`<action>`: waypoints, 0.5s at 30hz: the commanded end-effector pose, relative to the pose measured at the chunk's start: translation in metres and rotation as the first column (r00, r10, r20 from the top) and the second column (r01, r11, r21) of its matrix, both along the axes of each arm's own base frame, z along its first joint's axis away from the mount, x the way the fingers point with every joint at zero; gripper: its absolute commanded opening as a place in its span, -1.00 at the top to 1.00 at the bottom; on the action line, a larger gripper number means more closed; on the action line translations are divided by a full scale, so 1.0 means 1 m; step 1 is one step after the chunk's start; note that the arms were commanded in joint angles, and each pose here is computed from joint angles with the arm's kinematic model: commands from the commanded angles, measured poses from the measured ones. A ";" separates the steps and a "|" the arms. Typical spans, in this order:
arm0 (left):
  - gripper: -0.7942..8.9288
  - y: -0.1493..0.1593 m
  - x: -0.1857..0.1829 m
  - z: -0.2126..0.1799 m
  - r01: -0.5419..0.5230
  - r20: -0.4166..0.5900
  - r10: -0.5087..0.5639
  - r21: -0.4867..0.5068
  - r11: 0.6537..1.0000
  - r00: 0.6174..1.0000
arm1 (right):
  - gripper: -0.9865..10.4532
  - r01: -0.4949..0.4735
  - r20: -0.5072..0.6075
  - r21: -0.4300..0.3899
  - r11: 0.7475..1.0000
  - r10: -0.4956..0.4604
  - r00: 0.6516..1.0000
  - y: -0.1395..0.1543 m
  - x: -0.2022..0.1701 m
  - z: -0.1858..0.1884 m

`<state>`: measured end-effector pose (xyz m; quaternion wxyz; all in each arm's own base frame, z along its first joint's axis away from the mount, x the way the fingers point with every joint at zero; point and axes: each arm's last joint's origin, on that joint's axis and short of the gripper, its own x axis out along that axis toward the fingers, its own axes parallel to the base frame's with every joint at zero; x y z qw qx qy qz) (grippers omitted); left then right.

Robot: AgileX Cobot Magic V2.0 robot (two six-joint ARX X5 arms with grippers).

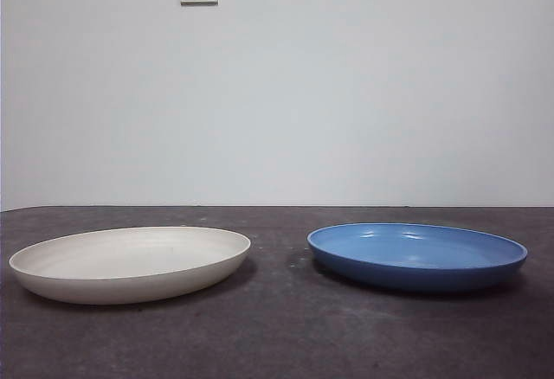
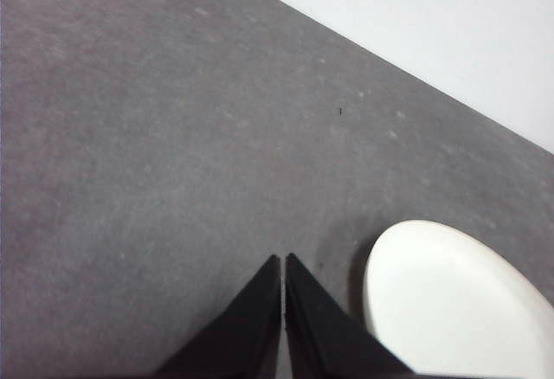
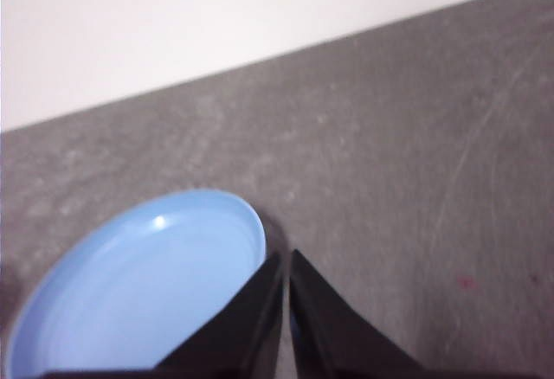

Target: Pick up the white plate, put it on the blue plate, put it on desk

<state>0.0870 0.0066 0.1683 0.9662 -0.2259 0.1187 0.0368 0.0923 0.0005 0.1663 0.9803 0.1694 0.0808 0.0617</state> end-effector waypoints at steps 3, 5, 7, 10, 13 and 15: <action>0.82 -0.001 -0.004 0.032 0.017 0.065 -0.017 0.000 1.000 0.998 | 0.81 -0.001 0.066 0.013 1.000 0.000 0.998 0.000 -0.008 0.029; 0.82 -0.002 -0.004 0.044 0.040 0.071 -0.040 -0.002 0.999 0.997 | 0.81 -0.001 0.081 0.012 1.000 0.000 0.997 0.001 -0.011 0.043; 0.82 -0.002 -0.003 0.054 0.073 0.068 -0.073 0.000 0.997 0.995 | 0.81 -0.004 0.091 0.011 1.000 0.003 0.996 0.001 -0.015 0.057; 0.82 -0.003 0.000 0.070 0.118 0.030 -0.118 0.007 0.993 0.993 | 0.81 -0.033 0.098 -0.007 0.999 0.033 0.995 0.002 -0.019 0.081; 0.82 -0.004 0.004 0.087 0.189 -0.025 -0.188 0.029 0.982 0.982 | 0.81 -0.070 0.076 -0.050 0.996 0.074 0.994 0.003 -0.021 0.105; 0.82 -0.005 0.007 0.100 0.234 -0.058 -0.231 0.045 0.971 0.971 | 0.81 -0.100 0.039 -0.087 0.991 0.104 0.994 0.004 -0.021 0.122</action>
